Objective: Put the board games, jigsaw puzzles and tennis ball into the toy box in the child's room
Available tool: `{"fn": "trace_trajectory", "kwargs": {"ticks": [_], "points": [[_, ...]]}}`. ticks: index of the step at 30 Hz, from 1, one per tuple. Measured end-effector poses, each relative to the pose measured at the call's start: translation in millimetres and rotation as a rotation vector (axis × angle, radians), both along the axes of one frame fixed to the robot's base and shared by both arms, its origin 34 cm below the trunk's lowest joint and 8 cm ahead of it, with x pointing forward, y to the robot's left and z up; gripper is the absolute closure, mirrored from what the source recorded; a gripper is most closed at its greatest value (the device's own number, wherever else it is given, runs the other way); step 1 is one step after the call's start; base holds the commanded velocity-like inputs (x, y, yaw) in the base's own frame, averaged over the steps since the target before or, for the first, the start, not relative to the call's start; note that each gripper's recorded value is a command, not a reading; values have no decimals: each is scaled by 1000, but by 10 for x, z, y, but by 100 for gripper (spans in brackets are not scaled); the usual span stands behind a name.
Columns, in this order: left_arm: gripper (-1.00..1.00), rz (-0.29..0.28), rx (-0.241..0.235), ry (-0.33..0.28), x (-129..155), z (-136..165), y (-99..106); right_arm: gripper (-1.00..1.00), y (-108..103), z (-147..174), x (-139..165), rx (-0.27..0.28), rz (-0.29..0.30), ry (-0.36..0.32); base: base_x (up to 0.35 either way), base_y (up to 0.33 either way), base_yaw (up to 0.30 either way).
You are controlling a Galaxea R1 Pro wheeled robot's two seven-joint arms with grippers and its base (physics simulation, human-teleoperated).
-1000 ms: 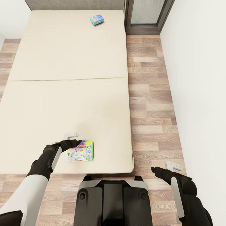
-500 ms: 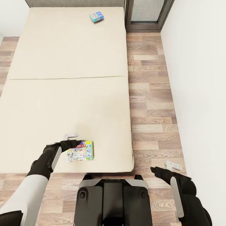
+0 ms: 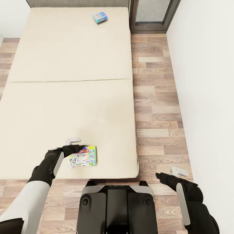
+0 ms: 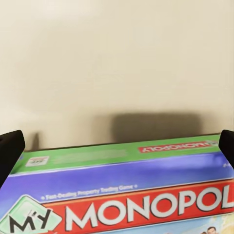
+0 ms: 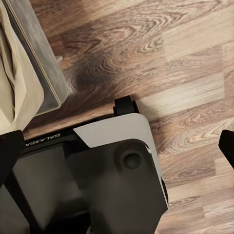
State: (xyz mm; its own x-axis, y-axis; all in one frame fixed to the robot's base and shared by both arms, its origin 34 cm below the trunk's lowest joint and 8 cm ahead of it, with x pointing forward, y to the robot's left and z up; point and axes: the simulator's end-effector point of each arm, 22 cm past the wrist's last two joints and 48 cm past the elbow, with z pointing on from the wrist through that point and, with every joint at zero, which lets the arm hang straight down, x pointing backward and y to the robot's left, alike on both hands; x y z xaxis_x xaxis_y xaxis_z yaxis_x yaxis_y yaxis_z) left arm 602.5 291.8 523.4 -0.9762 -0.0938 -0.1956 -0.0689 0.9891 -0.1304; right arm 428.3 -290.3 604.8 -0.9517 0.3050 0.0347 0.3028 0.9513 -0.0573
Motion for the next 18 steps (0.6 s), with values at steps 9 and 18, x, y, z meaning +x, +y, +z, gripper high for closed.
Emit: {"fn": "trace_trajectory", "kwargs": {"ticks": [9,18], "points": [[-100,0,-1,1,-8,-10,1,-100,3,-8,-11,1,0,3,0,0,0],[-100,3,-9,1,-20,-32,-5,-100,2,-27,-36,0,0,9,0,0,0]]}}
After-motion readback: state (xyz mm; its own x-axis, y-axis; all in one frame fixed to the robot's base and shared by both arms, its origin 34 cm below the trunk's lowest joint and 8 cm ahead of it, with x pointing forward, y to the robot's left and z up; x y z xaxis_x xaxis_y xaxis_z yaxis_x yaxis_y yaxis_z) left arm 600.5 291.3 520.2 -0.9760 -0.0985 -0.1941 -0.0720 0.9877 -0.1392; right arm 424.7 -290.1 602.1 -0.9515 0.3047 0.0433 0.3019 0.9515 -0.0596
